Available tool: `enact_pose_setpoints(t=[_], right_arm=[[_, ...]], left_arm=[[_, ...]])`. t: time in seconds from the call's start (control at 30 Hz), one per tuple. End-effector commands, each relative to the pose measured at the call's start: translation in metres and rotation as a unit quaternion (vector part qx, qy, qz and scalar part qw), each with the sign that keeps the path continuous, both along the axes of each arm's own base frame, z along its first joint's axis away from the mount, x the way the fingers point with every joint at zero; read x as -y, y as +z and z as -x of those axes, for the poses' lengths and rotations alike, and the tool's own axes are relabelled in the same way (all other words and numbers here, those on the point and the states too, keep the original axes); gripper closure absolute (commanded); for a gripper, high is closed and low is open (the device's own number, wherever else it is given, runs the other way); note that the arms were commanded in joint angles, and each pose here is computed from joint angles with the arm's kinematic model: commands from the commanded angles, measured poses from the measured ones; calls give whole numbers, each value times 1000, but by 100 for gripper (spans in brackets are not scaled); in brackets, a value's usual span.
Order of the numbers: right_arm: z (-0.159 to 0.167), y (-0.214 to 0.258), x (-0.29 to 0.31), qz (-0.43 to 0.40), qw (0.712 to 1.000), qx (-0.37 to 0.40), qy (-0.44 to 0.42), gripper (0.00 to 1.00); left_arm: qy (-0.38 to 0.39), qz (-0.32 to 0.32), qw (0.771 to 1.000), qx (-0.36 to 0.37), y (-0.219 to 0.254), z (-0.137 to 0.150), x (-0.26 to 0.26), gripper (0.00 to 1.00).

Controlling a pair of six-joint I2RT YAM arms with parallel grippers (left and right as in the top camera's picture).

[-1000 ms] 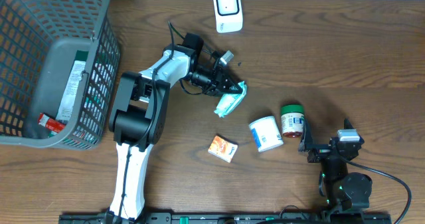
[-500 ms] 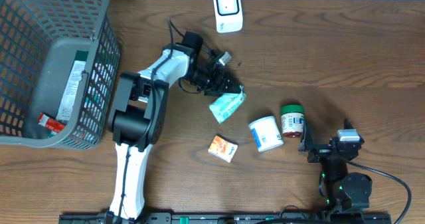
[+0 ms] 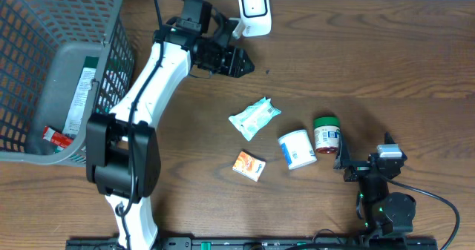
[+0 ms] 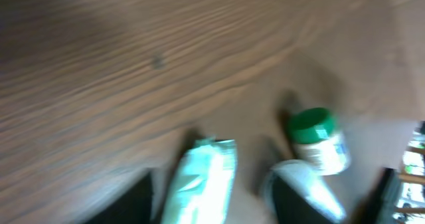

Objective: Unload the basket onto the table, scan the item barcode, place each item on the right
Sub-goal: 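Carry the wipes pack with the left gripper and release it near the tub, then push the wipes pack with the left gripper toward the tub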

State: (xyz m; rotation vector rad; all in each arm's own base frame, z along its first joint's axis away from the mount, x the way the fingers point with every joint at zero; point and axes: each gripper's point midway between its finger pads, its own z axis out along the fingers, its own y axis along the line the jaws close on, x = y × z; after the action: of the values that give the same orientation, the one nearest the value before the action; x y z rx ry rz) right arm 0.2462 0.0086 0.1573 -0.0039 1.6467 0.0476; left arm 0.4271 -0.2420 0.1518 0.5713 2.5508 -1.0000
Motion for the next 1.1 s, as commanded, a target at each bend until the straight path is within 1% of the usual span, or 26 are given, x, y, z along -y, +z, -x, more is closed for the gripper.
enact_pose_setpoints(t=[0.0, 0.2, 0.3, 0.33, 0.4, 0.53, 0.6, 0.67, 0.8, 0.9, 0.97, 1.07], right_arm=[[0, -1, 0, 8, 1000, 0, 0, 1], [0, -1, 0, 8, 1000, 0, 0, 1], [0, -1, 0, 8, 1000, 0, 0, 1], [0, -1, 0, 8, 1000, 0, 0, 1], [0, -1, 0, 8, 1000, 0, 0, 1], [0, -1, 0, 8, 1000, 0, 0, 1], [0, -1, 0, 8, 1000, 0, 0, 1], [0, -1, 0, 8, 1000, 0, 0, 1], [0, -1, 0, 8, 1000, 0, 0, 1], [0, -1, 0, 8, 1000, 0, 0, 1], [0, -1, 0, 8, 1000, 0, 0, 1], [0, -1, 0, 8, 1000, 0, 0, 1]], left_arm=[[-35, 43, 997, -61, -12, 24, 29, 93], [-81, 61, 985, -143, -61, 55, 62, 93], [-89, 51, 979, -174, -93, 64, 71, 93], [-89, 49, 979, -178, -97, 64, 70, 93], [-78, 21, 979, -189, -119, 64, 65, 93], [-52, -63, 981, -177, -155, 57, 44, 93], [-49, -68, 982, -171, -154, 55, 43, 93], [-45, -61, 984, -161, -143, 50, 45, 92], [-42, -42, 993, -97, -84, 37, 49, 92], [2, -76, 995, -70, -61, 29, 35, 92], [15, -100, 993, -61, -57, 28, 26, 92], [35, -167, 982, -78, -88, 34, 3, 90]])
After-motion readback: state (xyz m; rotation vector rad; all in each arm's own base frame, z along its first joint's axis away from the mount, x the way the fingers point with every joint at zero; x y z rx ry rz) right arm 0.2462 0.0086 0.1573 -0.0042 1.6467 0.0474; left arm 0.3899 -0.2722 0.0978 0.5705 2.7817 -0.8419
